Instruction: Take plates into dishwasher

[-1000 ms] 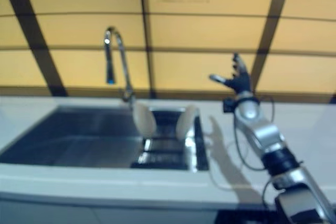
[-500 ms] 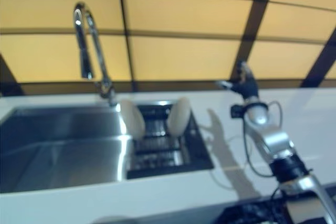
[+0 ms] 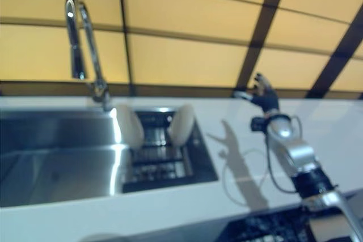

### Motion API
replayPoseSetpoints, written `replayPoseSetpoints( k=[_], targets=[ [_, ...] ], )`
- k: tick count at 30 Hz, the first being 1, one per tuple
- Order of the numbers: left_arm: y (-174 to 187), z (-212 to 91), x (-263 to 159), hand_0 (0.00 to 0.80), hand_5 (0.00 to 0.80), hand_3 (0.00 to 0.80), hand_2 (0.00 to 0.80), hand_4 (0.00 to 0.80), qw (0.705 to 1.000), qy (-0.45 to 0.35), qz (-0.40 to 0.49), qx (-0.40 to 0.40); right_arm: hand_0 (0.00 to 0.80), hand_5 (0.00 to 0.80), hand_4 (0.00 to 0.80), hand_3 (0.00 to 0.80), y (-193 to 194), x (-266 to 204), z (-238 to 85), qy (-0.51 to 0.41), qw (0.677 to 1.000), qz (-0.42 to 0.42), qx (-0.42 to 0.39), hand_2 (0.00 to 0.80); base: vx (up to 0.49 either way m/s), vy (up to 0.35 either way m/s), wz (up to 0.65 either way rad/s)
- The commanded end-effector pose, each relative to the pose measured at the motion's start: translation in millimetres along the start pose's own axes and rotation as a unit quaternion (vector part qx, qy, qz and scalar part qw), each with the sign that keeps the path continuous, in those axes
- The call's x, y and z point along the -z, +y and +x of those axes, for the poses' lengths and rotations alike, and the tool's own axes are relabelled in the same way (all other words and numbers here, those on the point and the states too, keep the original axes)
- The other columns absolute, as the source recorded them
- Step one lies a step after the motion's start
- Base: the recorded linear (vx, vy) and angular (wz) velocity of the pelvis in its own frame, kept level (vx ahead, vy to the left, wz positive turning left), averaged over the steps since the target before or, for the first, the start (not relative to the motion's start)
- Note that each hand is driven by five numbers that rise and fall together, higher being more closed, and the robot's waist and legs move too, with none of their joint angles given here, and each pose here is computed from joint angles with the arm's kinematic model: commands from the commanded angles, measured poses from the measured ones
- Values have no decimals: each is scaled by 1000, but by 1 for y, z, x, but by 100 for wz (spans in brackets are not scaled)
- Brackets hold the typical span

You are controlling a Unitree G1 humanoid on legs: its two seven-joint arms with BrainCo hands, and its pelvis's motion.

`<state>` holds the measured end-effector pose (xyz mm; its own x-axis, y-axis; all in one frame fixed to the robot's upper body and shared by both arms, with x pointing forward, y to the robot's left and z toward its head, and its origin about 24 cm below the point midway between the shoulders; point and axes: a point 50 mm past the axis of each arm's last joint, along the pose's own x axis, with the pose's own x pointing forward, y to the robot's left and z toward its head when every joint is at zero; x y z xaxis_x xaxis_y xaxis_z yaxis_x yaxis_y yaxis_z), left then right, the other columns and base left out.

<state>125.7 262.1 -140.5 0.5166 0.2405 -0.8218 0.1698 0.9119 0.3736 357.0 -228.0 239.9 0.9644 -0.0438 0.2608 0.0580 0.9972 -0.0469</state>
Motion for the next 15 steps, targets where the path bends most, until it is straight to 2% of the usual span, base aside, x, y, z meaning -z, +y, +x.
replayPoseSetpoints(
  k=[1, 6, 15],
  targets=[
    [-2, 4, -22, 0, 0, 0, 0, 0, 999, -39, 12, 3, 0, 0, 0, 0, 8, -11, 4, -8, 999, 36, -40, 0, 33, -31, 6],
    [2, 4, -19, 0, 0, 0, 0, 0, 999, -29, 16, -4, 0, 0, 0, 0, 20, 2, 1, 25, 996, 37, -73, 0, 11, -35, 13],
    [5, 4, -15, 0, 0, 0, 0, 0, 1000, -24, 10, -9, 0, 0, 0, 0, 42, 28, -9, 95, 984, 49, -140, 0, 2, -3, 1]
  ],
)
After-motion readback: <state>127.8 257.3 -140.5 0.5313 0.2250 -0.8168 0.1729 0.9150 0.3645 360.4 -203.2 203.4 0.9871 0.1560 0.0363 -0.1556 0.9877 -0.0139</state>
